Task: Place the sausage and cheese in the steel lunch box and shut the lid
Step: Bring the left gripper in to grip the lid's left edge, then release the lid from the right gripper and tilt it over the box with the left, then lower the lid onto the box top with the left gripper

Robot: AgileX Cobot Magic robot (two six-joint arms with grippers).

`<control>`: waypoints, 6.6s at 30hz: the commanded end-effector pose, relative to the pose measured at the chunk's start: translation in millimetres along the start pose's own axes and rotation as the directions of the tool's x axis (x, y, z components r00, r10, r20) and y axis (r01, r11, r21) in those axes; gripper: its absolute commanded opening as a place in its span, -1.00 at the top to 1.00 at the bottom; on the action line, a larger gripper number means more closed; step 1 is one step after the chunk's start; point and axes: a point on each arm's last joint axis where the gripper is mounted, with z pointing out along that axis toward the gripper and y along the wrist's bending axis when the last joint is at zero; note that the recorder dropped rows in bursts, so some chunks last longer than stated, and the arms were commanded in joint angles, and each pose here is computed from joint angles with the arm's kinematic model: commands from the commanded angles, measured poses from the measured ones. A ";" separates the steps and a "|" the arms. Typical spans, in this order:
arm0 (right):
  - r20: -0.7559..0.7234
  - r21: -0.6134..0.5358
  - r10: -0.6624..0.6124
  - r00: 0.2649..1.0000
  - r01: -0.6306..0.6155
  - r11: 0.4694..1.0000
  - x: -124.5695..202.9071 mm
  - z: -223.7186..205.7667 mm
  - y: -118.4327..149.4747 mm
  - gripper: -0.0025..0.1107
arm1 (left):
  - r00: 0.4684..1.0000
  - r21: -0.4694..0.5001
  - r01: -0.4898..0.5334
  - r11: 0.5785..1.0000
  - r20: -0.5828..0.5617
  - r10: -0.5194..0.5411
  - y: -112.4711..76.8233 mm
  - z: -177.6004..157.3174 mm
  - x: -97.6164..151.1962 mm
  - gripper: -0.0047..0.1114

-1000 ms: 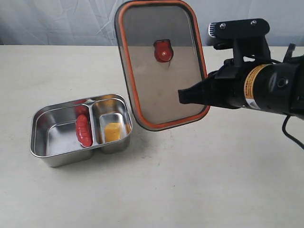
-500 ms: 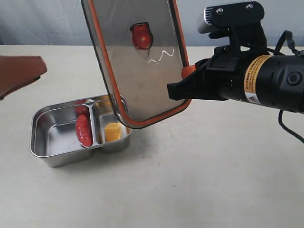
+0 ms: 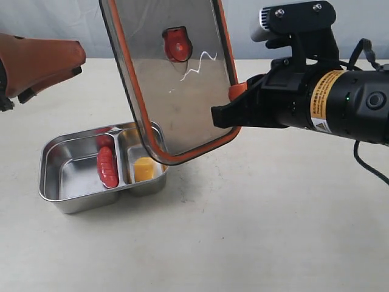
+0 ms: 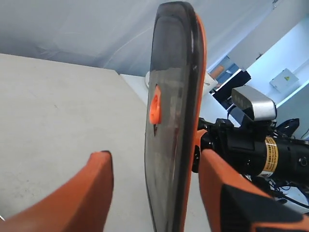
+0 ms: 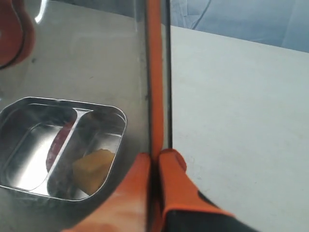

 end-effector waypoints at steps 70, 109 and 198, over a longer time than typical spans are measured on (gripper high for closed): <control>-0.016 0.415 0.044 0.999 -0.033 0.909 -7.5 -75.3 -42.1 0.31 | -0.145 -0.270 -0.865 -0.424 -0.673 0.725 -4.6 8.8 -7.4 0.92; -0.009 0.390 0.064 0.998 -0.056 0.919 -7.4 -74.3 -39.8 0.31 | -0.363 0.112 -0.865 -0.489 -0.813 0.455 42.6 32.6 85.4 0.92; -0.080 0.336 0.119 0.990 -0.086 0.938 1.1 -52.0 -32.6 0.95 | 0.311 -0.413 -0.911 -0.005 -0.694 0.649 -0.2 15.0 80.6 0.91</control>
